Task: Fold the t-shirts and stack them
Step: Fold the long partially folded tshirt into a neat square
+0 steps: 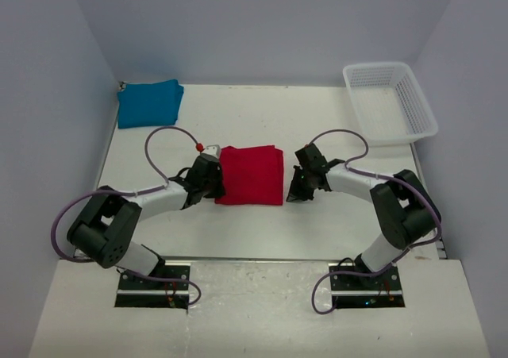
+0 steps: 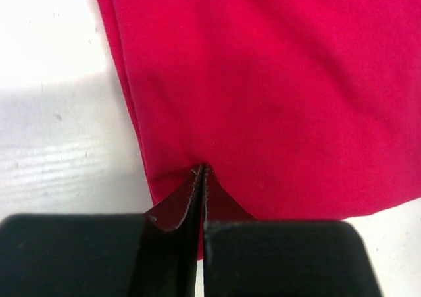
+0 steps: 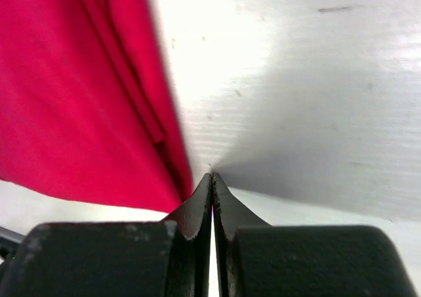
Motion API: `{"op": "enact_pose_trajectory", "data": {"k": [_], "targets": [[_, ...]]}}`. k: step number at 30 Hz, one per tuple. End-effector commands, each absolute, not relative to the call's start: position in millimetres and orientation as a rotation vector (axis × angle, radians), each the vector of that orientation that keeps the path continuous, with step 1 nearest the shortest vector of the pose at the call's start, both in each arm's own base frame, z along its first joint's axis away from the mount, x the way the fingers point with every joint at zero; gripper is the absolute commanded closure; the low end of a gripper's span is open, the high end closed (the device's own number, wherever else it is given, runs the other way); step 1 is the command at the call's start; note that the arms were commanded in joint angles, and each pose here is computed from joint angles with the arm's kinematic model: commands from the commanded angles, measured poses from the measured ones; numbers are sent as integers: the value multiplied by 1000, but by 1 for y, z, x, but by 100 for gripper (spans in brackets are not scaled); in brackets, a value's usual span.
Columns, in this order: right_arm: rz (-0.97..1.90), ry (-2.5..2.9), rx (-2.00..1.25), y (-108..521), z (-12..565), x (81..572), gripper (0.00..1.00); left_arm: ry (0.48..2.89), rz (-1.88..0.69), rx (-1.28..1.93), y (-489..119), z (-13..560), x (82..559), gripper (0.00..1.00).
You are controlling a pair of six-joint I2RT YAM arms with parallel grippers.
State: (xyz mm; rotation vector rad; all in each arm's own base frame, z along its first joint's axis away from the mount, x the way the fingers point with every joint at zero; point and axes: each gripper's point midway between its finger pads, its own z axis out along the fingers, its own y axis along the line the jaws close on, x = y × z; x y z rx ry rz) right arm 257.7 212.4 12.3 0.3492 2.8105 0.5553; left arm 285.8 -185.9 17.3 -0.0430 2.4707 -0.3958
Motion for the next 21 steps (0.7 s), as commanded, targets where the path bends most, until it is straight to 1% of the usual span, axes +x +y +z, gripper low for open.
{"op": "enact_pose_trajectory", "data": {"k": [1,4,5,7,8,10,11,12,14,15,16,17,18,19,20,21], "targets": [[366,2786,336,187,19,261,100,2623,-318,-23,-166,-7,242,100],[430,2741,247,194,37,267,100,2578,-333,-10,-169,12,248,100],[448,2728,213,195,43,268,100,2550,-340,-2,-170,24,251,94],[523,2673,148,203,63,269,100,2522,-360,15,-175,44,257,86],[529,2653,124,202,69,270,100,2483,-383,22,-177,61,261,77],[546,2601,70,203,85,274,100,2434,-407,20,-181,86,267,67],[543,2591,59,203,89,276,100,2394,-428,16,-183,102,270,60],[551,2567,46,206,99,282,100,2391,-424,8,-182,108,270,58],[536,2587,16,207,100,283,100,2344,-390,-54,-178,131,281,56],[532,2584,17,208,105,287,100,2334,-330,-91,-170,138,286,55],[533,2583,13,209,107,289,100,2329,-303,-106,-167,142,289,55],[551,2587,2,212,107,289,100,2351,-260,-125,-163,138,291,52],[568,2579,-1,215,111,290,100,2389,-178,-147,-153,131,287,48],[578,2574,-8,216,112,290,100,2407,-156,-167,-154,130,292,41],[605,2565,-20,219,116,289,100,2419,-144,-171,-153,127,292,31],[614,2557,-27,220,117,289,100,2410,-171,-177,-156,127,296,28]]}}
